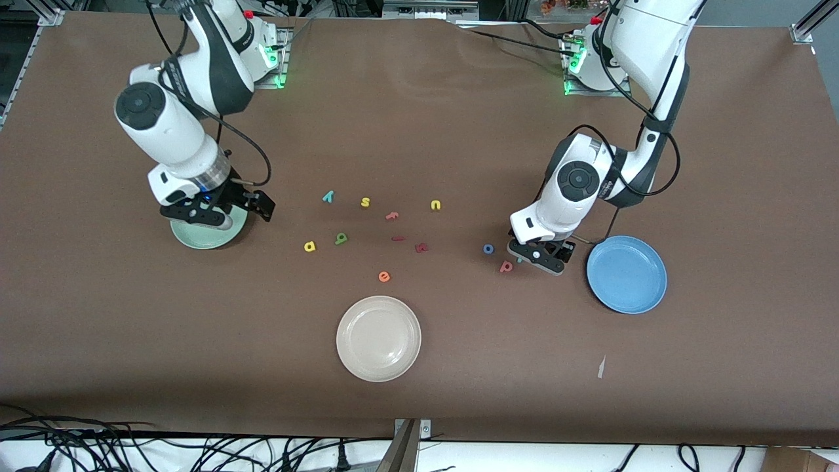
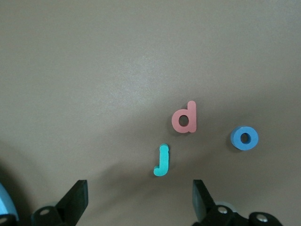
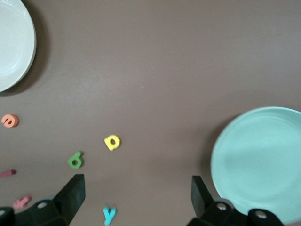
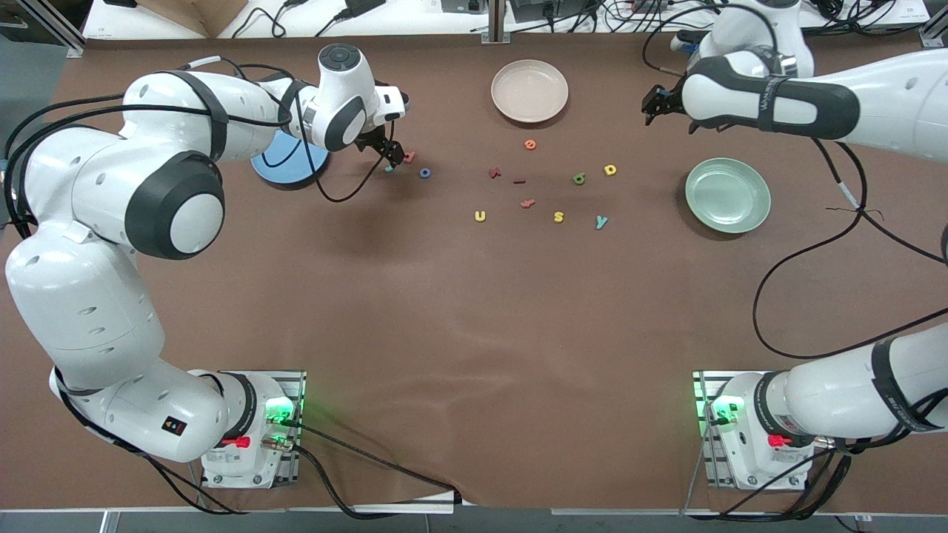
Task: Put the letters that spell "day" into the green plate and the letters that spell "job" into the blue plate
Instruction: 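Grasp the j with the left gripper while the right gripper grasps the D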
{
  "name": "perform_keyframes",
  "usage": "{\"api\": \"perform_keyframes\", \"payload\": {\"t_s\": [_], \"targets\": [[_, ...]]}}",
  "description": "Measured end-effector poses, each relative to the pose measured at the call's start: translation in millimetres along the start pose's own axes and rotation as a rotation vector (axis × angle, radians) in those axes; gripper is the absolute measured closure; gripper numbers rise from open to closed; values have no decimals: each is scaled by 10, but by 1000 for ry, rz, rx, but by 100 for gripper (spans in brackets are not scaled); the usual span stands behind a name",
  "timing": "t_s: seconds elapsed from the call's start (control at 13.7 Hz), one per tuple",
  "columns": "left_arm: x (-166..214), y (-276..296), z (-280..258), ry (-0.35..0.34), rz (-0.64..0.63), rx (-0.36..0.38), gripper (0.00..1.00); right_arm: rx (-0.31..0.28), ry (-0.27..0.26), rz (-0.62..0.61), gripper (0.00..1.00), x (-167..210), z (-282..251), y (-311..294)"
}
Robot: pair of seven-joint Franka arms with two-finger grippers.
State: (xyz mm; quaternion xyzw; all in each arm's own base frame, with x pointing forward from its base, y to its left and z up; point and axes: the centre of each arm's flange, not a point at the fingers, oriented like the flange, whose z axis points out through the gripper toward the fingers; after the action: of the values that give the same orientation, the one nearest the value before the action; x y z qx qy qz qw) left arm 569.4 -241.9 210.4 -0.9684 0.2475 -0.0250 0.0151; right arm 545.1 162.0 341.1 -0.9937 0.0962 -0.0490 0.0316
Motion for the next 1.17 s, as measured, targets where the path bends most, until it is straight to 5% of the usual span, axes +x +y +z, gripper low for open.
{"api": "perform_keyframes", "payload": {"t_s": [0.59, 1.17], "targets": [[4, 219, 284, -7, 46, -3, 2, 64, -12, -48, 0, -179, 1287, -305], [27, 215, 274, -2, 47, -2, 18, -8, 32, -274, 0, -157, 1597, -486]]}}
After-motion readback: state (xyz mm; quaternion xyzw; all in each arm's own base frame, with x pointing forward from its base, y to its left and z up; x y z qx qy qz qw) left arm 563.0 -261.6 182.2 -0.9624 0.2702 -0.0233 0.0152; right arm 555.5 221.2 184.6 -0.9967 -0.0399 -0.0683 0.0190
